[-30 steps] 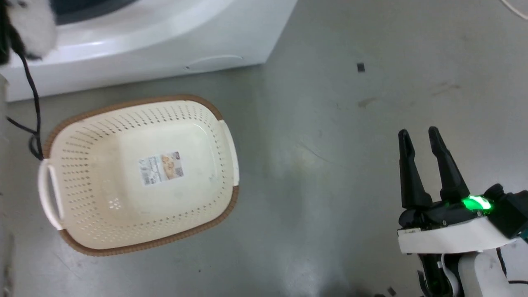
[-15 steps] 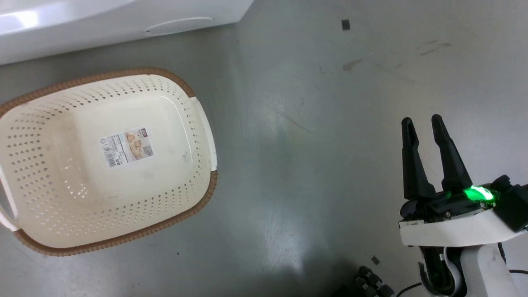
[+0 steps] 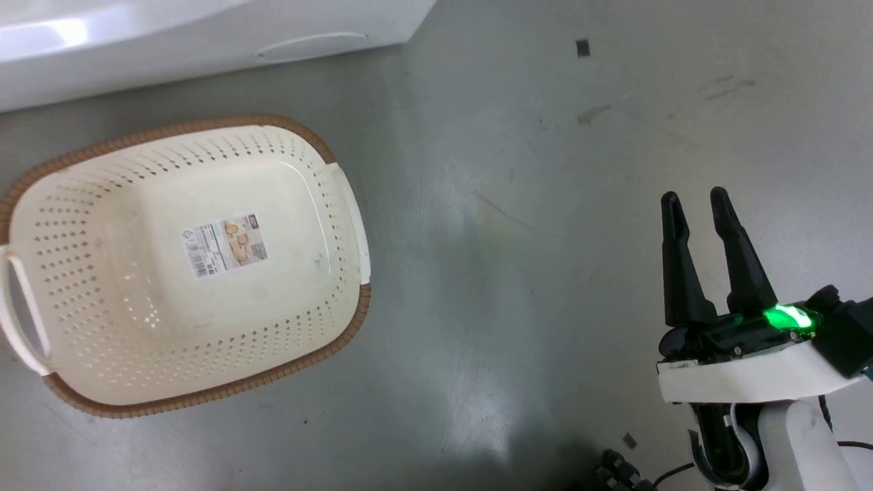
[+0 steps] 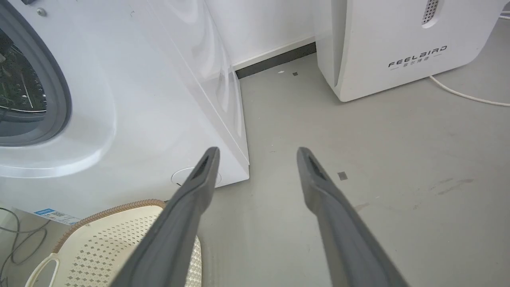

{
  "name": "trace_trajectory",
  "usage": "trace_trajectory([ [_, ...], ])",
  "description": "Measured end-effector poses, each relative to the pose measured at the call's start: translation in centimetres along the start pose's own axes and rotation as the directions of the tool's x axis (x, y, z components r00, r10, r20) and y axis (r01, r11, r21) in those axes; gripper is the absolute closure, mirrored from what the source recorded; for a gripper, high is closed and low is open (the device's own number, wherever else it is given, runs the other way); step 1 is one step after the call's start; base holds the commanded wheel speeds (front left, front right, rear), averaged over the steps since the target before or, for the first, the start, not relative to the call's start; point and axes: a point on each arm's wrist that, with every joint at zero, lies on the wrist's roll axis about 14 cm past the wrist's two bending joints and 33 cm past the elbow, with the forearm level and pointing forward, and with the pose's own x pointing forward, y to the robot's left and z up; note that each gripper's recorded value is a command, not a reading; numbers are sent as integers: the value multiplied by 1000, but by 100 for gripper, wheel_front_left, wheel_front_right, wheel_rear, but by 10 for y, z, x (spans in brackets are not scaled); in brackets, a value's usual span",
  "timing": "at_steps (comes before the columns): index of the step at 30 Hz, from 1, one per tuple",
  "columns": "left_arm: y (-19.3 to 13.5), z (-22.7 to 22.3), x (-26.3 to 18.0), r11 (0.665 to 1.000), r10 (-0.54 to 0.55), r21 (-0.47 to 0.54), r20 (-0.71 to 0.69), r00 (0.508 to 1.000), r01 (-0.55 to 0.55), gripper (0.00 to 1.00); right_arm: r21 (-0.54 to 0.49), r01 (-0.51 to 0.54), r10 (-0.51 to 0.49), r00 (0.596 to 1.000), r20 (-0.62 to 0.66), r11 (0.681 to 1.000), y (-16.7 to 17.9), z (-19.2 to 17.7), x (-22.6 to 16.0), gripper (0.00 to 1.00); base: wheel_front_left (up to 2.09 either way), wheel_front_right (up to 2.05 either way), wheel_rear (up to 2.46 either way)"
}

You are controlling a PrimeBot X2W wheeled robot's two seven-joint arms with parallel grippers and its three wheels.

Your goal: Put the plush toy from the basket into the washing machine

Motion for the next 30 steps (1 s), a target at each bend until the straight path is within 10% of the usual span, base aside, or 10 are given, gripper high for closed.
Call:
trace_trajectory([
  [30,31,69,-220,997,48,-55,36,998,-46,0,-17,-218,218,963,159,976,77,66,-64,0,0,0,0],
])
